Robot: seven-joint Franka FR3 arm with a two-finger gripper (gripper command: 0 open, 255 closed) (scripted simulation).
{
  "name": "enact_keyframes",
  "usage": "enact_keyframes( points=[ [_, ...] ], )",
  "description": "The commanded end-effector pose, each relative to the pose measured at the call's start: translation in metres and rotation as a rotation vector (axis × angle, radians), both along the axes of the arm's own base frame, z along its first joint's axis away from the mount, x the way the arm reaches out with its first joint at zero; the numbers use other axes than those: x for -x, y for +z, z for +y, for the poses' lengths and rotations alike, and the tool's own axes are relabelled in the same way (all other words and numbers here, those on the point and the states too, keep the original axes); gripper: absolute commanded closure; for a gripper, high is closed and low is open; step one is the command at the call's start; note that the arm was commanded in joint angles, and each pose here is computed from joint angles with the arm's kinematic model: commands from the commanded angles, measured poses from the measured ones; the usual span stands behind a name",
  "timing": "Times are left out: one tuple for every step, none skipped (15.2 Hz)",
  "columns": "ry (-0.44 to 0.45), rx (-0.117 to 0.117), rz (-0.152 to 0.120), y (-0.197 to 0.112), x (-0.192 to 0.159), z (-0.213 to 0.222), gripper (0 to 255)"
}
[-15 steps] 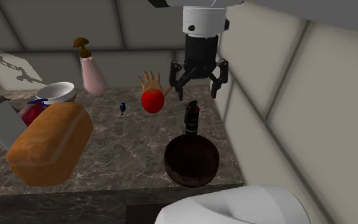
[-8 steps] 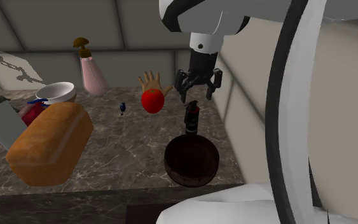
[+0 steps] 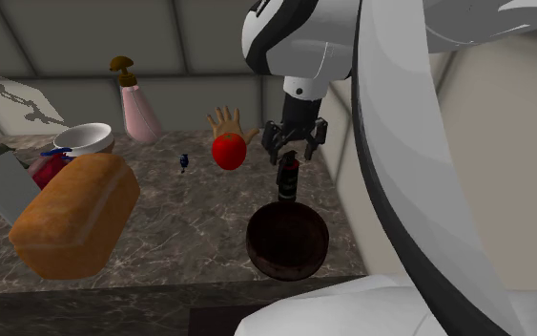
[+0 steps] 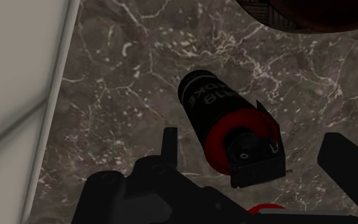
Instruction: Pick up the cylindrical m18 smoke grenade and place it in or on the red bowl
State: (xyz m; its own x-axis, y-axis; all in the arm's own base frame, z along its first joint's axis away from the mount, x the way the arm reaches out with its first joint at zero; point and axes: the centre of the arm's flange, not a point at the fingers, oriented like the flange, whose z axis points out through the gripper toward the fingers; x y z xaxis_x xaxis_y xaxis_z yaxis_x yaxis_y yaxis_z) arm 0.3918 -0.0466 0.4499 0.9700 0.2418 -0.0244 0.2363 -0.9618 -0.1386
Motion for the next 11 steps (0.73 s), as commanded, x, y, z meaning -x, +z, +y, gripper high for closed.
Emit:
enact_keyframes(
  points=[
    [0.000, 0.000, -0.001, -0.0089, 0.0006, 0.0015, 0],
    [0.000, 0.000, -0.001, -0.0089, 0.0007, 0.0015, 0],
    [0.000, 0.000, -0.001, -0.0089, 0.0007, 0.0015, 0],
    [0.000, 0.000, -0.001, -0.0089, 0.0006, 0.0015, 0],
    [0.000, 0.000, -0.001, -0.0089, 0.0006, 0.0015, 0],
    [0.000, 0.000, -0.001, -0.0089, 0.0006, 0.0015, 0],
    [0.000, 0.000, -0.001, -0.0089, 0.0006, 0.0015, 0],
    [0.000, 0.000, 0.000, -0.0088, 0.0007, 0.0015, 0],
    [0.000, 0.000, 0.000, -0.0088, 0.0007, 0.0015, 255],
    [0.000, 0.000, 0.000, -0.0088, 0.0007, 0.0015, 255],
    [0.000, 0.000, 0.000, -0.0088, 0.0007, 0.0015, 255]
  ],
)
